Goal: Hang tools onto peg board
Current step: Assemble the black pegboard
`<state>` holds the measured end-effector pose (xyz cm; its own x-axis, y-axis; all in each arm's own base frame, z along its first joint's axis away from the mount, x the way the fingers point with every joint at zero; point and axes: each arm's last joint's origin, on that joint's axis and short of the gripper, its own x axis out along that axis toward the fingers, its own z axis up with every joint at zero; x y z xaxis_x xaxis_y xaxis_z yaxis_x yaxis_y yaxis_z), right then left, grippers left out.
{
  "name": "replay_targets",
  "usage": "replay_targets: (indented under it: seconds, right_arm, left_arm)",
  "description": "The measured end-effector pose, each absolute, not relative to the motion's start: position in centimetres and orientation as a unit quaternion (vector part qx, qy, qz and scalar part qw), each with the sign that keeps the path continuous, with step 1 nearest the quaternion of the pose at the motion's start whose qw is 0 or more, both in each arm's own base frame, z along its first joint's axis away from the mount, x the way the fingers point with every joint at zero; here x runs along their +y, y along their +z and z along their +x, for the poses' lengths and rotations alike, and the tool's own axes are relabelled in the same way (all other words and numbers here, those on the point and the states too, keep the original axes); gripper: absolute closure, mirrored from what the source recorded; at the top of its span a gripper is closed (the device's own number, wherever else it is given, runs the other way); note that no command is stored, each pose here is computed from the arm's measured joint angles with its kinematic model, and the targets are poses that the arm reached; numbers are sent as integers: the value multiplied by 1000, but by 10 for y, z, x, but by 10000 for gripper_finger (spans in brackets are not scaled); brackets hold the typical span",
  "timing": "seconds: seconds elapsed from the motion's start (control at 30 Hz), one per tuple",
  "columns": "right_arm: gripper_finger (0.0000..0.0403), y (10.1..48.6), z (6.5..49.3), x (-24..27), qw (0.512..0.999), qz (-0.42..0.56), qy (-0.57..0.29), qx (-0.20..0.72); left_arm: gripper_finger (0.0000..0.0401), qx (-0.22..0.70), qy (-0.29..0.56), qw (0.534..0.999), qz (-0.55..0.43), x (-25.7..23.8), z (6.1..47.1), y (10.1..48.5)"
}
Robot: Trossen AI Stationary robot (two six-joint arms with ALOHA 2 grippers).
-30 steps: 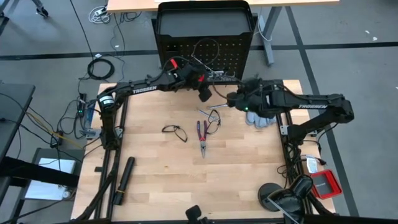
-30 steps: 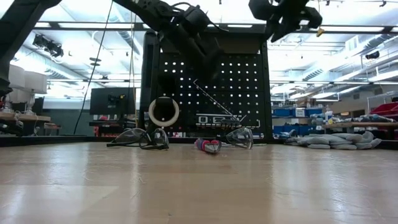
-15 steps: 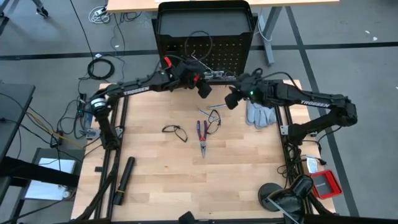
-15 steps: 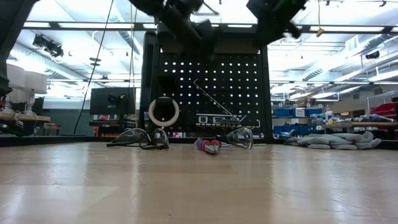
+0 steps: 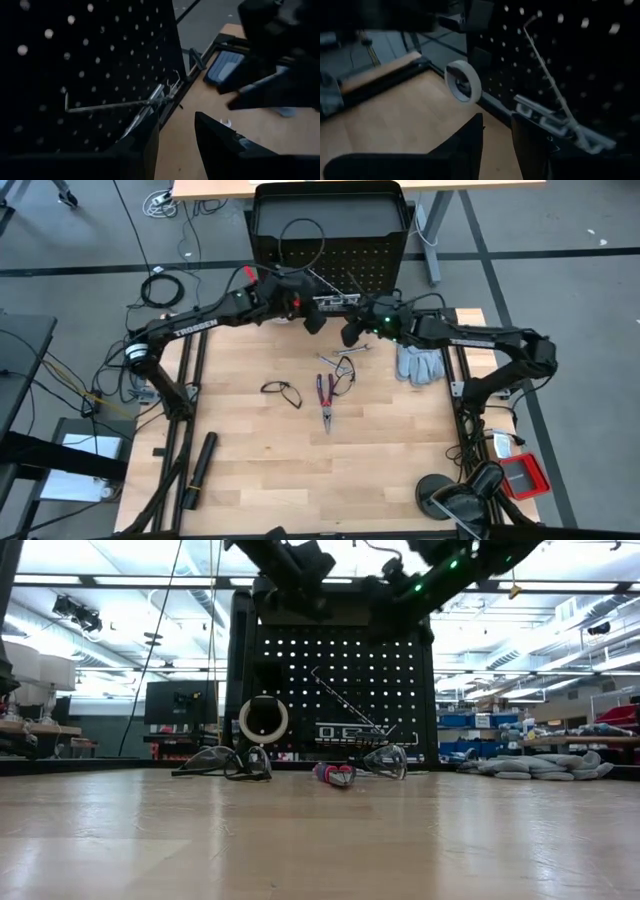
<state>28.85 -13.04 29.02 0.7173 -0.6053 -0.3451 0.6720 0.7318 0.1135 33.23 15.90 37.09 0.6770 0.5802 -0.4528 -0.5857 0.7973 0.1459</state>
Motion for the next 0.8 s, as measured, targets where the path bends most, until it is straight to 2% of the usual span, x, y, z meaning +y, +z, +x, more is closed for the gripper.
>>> replay_targets:
  seconds: [0.13, 0.4, 0.63, 0.8]
  right_arm:
    - [295, 277, 304, -139, 912, 175, -357, 98]
    - [297, 253, 328, -152, 905, 200, -373, 44]
    - [296, 226, 329, -176, 880, 221, -417, 55]
    - [296, 212, 323, -188, 862, 286, -418, -27]
  left_arm:
    - [271, 231, 324, 917, -24, 158, 311, 366]
    - [271, 182, 346, 918, -65, 150, 257, 358]
    - [271, 158, 373, 908, -111, 147, 226, 355]
    - [271, 164, 383, 902, -114, 144, 213, 356]
